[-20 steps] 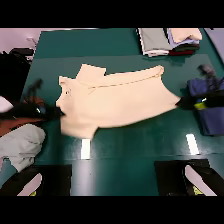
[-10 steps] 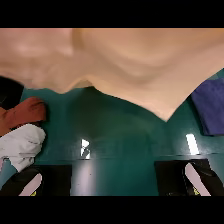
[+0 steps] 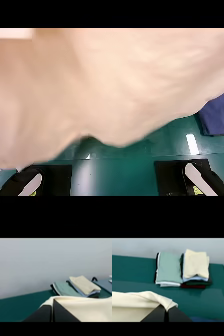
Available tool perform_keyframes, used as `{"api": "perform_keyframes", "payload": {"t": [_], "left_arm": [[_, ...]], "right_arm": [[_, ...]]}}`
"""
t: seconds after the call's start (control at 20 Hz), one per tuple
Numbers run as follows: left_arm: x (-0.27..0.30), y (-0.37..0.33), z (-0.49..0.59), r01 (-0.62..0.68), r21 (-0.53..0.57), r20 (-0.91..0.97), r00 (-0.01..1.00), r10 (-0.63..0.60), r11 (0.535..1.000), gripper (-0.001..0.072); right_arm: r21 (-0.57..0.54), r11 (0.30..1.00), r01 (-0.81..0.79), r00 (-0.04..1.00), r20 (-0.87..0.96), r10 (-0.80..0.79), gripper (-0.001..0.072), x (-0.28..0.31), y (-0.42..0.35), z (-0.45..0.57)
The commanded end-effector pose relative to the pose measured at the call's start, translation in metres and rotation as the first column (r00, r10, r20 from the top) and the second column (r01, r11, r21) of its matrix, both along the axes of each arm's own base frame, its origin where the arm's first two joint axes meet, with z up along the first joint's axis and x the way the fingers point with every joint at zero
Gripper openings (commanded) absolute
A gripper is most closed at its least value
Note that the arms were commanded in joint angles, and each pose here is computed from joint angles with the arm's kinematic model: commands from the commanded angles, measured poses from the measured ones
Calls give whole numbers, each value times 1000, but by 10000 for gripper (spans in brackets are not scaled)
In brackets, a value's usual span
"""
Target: Fold the shirts.
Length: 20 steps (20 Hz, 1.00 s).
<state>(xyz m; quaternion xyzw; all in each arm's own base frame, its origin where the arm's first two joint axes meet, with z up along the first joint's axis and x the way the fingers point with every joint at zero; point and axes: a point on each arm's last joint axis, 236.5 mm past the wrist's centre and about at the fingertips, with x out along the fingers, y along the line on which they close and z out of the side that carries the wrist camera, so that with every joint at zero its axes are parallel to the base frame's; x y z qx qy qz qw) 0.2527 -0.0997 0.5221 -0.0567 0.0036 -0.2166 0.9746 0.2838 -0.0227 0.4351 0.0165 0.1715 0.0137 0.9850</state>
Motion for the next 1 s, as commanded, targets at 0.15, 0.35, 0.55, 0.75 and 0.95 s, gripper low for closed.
{"api": "perform_keyframes", "payload": {"t": [0.15,0.35,0.55,0.75,0.95], "left_arm": [[164,1,-237,60,77,-586,810,-4,995,22],[228,1,-367,112,82,-777,629,-7,990,22],[260,3,-457,135,82,-851,526,-1,987,22],[277,5,-468,102,81,-834,551,11,991,22],[253,0,-482,161,74,-886,464,-10,984,22]], "right_arm": [[170,984,-52,869,-478,129,17,96,3,-187],[190,981,-42,697,-698,165,17,142,14,-314],[218,976,-4,670,-724,164,17,199,16,-370],[216,976,-13,732,-663,157,17,247,10,-364],[142,990,-6,689,-717,108,17,237,-7,-373]]}}
